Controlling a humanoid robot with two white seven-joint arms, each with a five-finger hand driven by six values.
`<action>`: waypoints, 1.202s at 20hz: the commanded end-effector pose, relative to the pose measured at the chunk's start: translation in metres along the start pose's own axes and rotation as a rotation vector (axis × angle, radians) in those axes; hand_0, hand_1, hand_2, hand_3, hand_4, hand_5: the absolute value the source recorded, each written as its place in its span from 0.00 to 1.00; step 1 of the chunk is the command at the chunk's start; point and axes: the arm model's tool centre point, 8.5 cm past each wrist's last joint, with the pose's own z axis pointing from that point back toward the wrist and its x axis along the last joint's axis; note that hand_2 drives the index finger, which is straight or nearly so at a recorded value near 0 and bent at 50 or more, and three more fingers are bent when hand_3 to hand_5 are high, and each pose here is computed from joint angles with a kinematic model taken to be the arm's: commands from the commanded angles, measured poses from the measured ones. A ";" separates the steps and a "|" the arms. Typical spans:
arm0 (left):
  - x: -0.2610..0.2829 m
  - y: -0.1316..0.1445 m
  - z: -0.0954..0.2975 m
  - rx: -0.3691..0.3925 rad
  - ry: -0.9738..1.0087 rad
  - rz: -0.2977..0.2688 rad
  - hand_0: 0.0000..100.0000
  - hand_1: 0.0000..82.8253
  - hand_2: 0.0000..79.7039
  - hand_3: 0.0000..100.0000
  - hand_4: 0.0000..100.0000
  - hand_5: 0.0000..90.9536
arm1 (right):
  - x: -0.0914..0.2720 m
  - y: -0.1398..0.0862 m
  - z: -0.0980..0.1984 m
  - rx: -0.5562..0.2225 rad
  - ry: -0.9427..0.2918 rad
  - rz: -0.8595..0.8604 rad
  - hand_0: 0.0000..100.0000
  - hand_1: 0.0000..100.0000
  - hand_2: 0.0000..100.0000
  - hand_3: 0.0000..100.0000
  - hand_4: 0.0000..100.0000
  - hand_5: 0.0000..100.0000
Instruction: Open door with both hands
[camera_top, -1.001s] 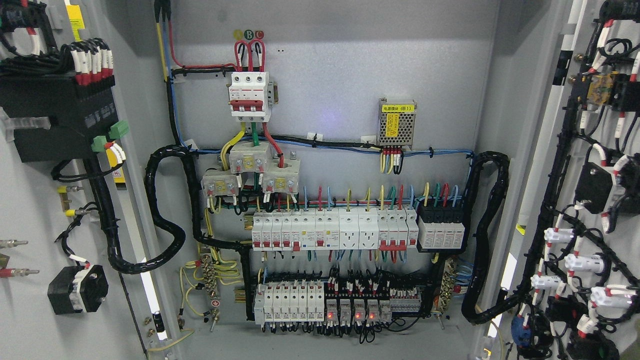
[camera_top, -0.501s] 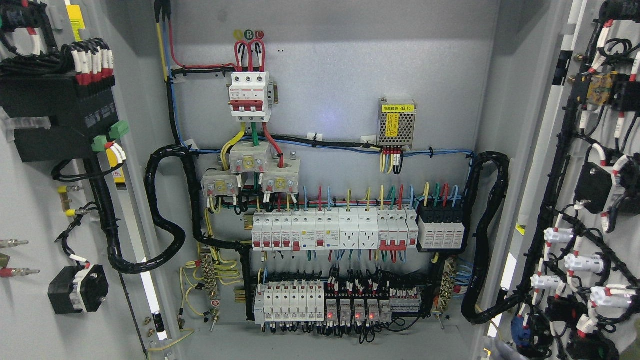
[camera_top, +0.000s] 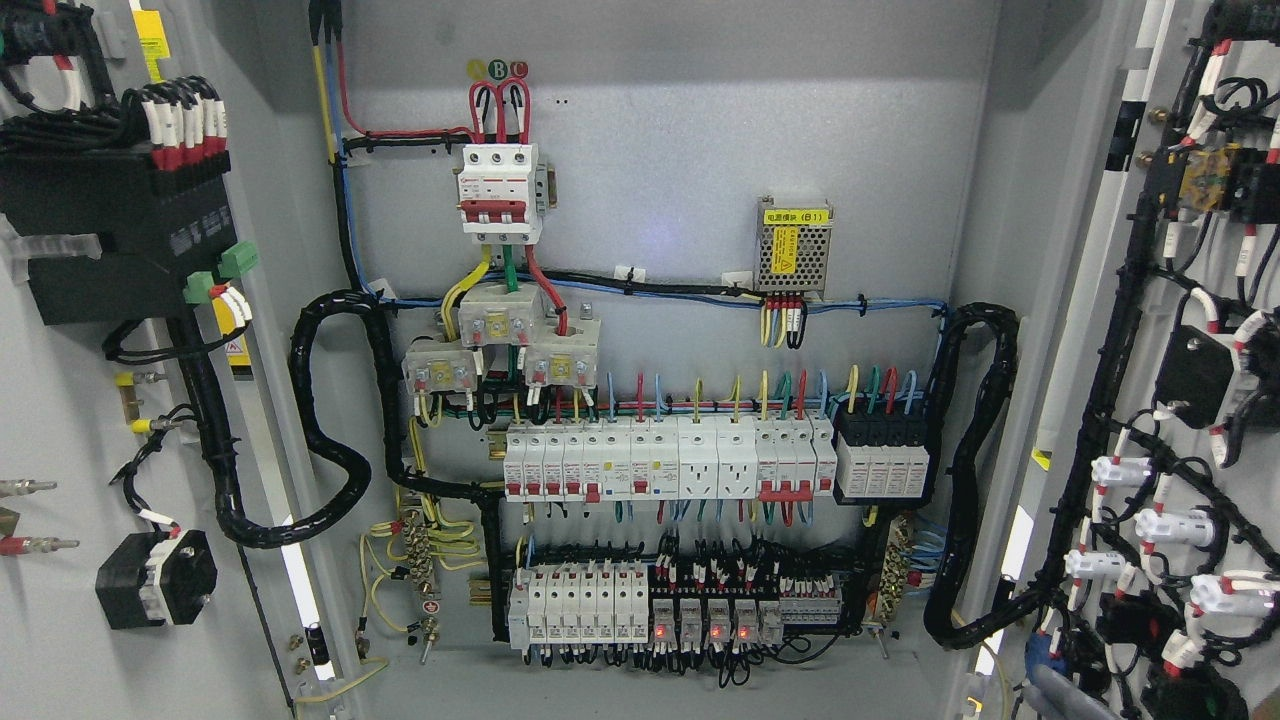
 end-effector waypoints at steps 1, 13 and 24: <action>0.009 0.026 0.009 0.089 -0.003 -0.019 0.12 0.67 0.00 0.00 0.00 0.00 | 0.008 -0.013 0.002 -0.029 -0.010 0.044 0.00 0.50 0.04 0.00 0.00 0.00; 0.000 0.055 0.028 0.088 0.065 0.078 0.12 0.67 0.00 0.00 0.00 0.00 | 0.018 -0.035 0.015 -0.122 -0.021 0.034 0.00 0.50 0.04 0.00 0.00 0.00; -0.005 0.117 0.055 0.133 0.127 0.096 0.12 0.67 0.00 0.00 0.00 0.00 | 0.027 -0.049 0.023 -0.164 -0.027 0.055 0.00 0.50 0.04 0.00 0.00 0.00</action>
